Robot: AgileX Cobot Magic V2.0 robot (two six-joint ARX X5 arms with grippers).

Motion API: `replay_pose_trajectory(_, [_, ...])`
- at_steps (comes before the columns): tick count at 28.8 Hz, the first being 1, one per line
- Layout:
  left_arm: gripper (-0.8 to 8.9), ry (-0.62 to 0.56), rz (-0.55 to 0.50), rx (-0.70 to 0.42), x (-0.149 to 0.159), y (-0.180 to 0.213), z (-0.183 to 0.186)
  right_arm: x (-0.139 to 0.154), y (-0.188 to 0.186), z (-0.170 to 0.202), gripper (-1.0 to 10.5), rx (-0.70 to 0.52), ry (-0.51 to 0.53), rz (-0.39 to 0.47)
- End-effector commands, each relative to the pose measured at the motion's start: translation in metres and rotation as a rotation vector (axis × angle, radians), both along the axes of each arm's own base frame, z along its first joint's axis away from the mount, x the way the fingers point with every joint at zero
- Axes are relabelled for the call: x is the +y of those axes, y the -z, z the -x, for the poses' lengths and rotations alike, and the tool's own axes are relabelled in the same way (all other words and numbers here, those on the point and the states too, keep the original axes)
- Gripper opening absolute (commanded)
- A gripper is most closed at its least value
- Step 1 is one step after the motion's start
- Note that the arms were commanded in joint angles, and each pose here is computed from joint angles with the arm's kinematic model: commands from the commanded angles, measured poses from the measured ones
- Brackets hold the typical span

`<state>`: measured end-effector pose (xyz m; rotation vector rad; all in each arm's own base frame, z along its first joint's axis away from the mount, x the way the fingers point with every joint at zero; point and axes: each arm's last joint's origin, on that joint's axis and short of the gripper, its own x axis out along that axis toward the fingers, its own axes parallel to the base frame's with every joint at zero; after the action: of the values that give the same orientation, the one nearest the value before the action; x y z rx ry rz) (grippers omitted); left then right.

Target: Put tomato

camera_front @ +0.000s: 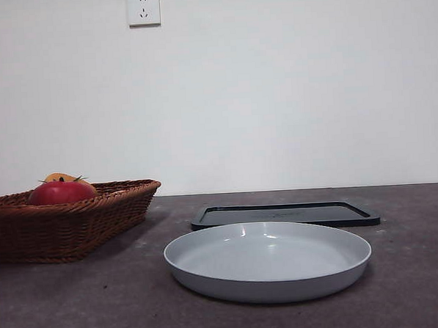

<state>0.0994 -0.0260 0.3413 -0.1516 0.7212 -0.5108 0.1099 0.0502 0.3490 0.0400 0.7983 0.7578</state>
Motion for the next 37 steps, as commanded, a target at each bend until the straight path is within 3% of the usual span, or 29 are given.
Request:
replay_pose_trajectory(1, [4.31,-0.013,-0.031,-0.036,0.000,-0.006,-0.006,0.001,-0.006,-0.001,4.3,-0.035,-0.011,-0.005])
replay_pose_trajectory(3, [4.71,-0.015,-0.034,-0.028,-0.001,-0.005,-0.011,0.001,-0.006,-0.001,4.3,-0.034,-0.011,-0.005])
replay_pose_trajectory(10, [4.74,-0.014,-0.047,0.002,-0.005,0.001,-0.041,0.001,-0.006,-0.001,4.3,-0.033,-0.010,-0.006])
replay_pose_trajectory(18, [4.74,-0.045,-0.107,-0.055,-0.011,0.013,-0.094,0.001,-0.006,-0.001,4.3,-0.032,-0.010,-0.006])
replay_pose_trajectory(28, [4.72,-0.042,-0.185,-0.006,-0.020,0.056,-0.161,0.001,-0.006,-0.001,4.3,-0.032,-0.009,-0.007])
replay_pose_trajectory(37, [4.73,-0.006,-0.231,0.032,-0.024,0.090,-0.193,0.001,-0.006,-0.001,4.3,-0.029,-0.007,-0.009])
